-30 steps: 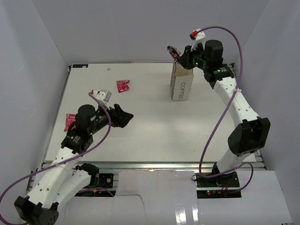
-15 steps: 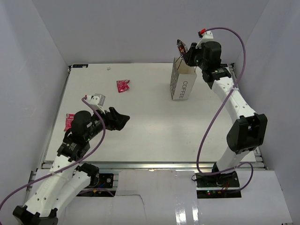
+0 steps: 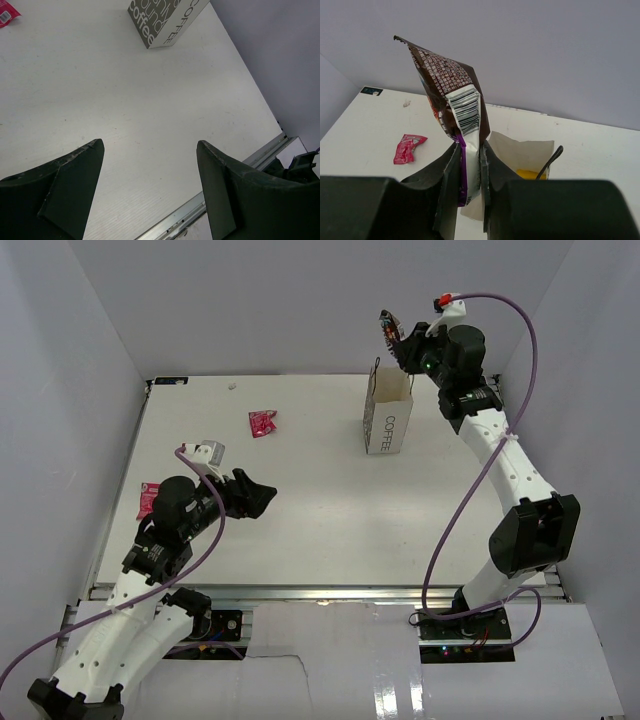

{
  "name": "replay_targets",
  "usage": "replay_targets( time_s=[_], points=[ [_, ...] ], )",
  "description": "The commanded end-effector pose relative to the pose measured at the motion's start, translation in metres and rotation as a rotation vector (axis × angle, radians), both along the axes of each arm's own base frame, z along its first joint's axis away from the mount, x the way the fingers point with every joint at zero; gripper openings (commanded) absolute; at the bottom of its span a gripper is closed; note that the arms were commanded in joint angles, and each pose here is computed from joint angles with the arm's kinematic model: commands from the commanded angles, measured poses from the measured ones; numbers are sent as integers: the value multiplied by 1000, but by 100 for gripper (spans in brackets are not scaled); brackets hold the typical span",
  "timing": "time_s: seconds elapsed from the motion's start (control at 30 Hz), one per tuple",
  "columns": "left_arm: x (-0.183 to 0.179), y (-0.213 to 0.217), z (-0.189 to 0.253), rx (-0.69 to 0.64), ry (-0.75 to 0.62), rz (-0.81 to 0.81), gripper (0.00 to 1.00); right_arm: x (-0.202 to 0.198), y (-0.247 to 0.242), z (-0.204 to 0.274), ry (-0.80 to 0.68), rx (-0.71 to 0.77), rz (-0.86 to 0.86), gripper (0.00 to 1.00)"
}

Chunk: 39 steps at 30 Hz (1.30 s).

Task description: Place the snacks into the paper bag

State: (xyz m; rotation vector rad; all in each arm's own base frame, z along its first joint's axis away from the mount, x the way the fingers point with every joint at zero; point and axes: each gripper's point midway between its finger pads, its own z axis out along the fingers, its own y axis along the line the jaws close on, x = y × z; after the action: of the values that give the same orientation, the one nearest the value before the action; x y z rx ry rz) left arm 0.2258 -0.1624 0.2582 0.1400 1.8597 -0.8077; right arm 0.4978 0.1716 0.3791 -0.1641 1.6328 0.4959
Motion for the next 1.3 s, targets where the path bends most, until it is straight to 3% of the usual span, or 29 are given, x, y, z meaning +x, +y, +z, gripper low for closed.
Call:
replay_targets(
  time_s=[0.0,0.27,0.47,0.73,0.83,0.87,0.93,1.0,1.07,1.1,1.13,1.23,1.27],
  points=[
    [0,2,-3,1,7,12,85,5,-9,14,-53,35,-52,8],
    [1,2,-3,3,7,16,85,8,-7,-16,-9,1,-40,26],
    [3,2,-1,1,9,22,85,5,-7,-24,6,-3,-34,46],
    [5,2,-5,5,31,31,85,-5,-6,-11,-22,-13,-10,57],
    [10,18,-23,17,128,151,94,-34,18,7,-161,-179,244,67],
    [11,25,-31,28,166,201,96,-71,46,7,-209,-228,522,75],
    [15,55,-63,95,295,398,98,-109,57,2,-308,-333,759,79],
    [18,74,-89,172,387,525,98,-164,68,-20,-274,-291,1023,86],
    [22,95,-105,283,411,621,98,-190,68,-42,-342,-360,1138,88],
    [26,99,-109,339,402,623,98,-218,65,-73,-224,-348,1197,88],
    [38,104,-116,450,367,601,98,-224,63,-90,-293,-428,1225,88],
    [72,100,-120,621,263,494,98,-260,47,-152,-152,-488,1261,88],
    [79,106,-120,758,212,439,98,-269,43,-157,-180,-519,1265,89]
  ],
)
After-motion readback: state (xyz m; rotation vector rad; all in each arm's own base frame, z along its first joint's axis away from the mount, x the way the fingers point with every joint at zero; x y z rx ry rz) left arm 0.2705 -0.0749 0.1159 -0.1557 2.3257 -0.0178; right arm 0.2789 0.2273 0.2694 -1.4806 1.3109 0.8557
